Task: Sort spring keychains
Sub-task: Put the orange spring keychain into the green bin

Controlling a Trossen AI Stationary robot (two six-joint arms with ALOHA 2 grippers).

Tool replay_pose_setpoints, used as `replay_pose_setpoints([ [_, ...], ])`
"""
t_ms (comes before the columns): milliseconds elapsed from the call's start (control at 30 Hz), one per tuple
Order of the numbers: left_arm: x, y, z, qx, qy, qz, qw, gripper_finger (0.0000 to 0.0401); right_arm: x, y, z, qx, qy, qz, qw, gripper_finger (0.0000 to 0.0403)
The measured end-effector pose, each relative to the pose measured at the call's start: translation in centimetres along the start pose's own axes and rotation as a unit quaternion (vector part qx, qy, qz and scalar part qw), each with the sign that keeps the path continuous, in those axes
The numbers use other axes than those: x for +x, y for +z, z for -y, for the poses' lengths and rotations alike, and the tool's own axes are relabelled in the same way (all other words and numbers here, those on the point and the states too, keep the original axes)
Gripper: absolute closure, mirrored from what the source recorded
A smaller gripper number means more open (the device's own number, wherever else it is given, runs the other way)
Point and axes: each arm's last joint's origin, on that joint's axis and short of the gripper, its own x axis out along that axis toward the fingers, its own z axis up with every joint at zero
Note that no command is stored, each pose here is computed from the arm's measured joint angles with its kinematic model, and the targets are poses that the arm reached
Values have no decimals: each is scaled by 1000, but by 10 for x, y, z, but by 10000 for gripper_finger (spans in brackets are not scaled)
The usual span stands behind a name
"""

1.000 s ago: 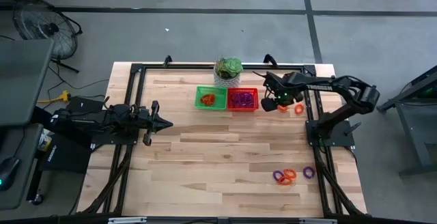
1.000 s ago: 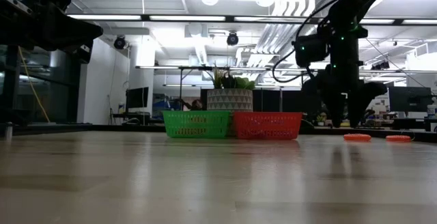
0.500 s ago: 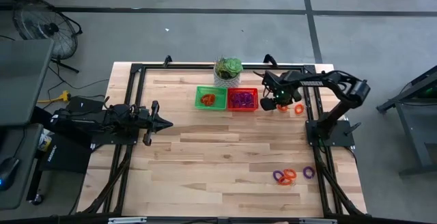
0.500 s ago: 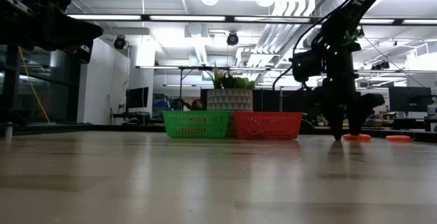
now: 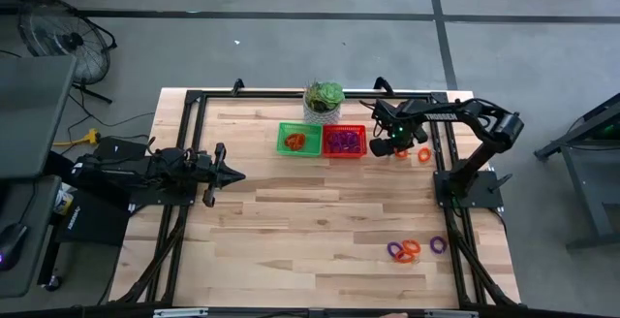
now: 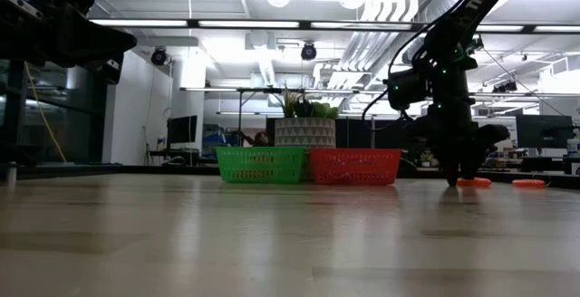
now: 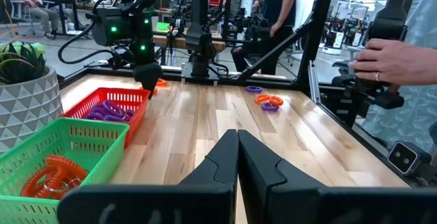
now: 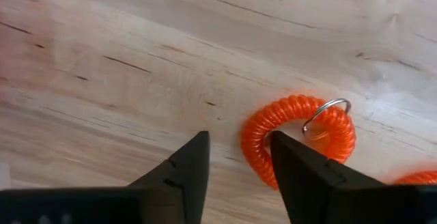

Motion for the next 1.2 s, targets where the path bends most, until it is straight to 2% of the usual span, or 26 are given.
replay_pose_setpoints([
  [267,0,0,0,0,0,0,1000,401,1,0,0,-2,-1,-2,1000,314],
  [667,0,0,0,0,0,0,1000,401,0,-1,0,-19,-1,-2,1000,370],
  [933,0,0,0,0,0,0,1000,401,-18,-7,3,-21,19,29,999,370],
  [1200,0,0,0,0,0,0,1000,401,-47,-17,6,-25,64,76,995,376],
])
